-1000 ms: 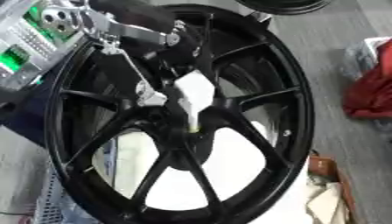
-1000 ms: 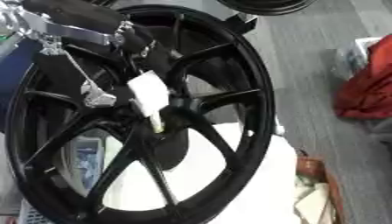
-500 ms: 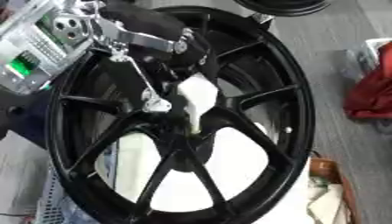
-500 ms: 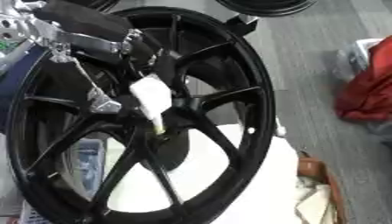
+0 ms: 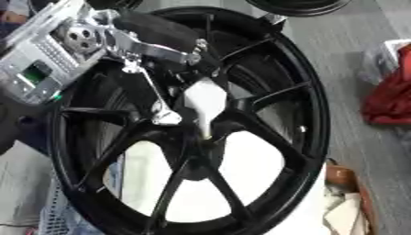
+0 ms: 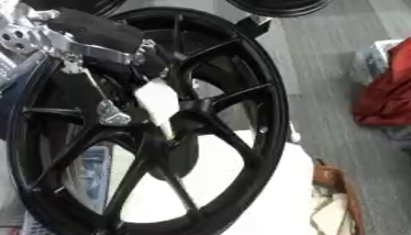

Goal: Pull the pin out of the wheel hub.

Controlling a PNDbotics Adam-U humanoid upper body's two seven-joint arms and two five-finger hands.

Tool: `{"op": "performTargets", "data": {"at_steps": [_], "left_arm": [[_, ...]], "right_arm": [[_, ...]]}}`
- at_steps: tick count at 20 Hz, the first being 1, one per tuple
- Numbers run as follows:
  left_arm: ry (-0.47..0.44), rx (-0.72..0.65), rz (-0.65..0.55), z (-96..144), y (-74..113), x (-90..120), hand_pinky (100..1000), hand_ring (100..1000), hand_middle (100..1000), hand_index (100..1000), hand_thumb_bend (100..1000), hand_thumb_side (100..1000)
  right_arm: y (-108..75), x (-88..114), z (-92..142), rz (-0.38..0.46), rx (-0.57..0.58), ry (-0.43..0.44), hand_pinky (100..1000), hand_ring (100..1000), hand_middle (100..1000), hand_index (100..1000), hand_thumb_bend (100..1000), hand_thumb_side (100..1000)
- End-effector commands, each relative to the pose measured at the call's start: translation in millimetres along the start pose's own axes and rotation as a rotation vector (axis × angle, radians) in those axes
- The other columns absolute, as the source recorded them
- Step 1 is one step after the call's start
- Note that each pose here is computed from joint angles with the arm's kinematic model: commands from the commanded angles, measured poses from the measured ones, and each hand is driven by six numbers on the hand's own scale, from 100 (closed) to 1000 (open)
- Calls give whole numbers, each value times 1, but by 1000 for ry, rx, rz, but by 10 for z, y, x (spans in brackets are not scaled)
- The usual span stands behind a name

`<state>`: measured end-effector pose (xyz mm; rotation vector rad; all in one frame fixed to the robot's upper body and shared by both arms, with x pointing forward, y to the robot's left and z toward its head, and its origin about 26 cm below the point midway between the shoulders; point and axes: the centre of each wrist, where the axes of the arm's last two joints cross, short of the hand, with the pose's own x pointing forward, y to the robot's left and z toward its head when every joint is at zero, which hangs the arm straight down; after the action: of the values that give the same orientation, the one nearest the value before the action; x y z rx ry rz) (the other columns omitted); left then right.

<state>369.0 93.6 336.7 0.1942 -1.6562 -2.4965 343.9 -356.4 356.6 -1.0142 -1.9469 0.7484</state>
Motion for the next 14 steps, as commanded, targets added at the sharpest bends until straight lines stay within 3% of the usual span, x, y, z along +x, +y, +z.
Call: {"op": "performTargets", "data": {"at_steps": [1,5,11,14], "left_arm": [[-26,-36,-61,51,80,24,781,673,544,768,100,137],[-21,-36,-57,53,77,14,753,591,458,695,100,124],[-31,8,-34,103,167,41,662,459,280,453,100,135],[-36,38,-24,150,234,61,637,431,253,377,100,131]], "right_arm": [[-105,50,-4,12,-26,-15,852,749,692,766,100,659],[-100,46,-4,12,-30,-11,852,748,691,766,100,669],[-82,25,2,13,-28,1,853,748,690,767,100,680],[-87,23,4,13,-33,2,853,747,690,767,100,681]]}}
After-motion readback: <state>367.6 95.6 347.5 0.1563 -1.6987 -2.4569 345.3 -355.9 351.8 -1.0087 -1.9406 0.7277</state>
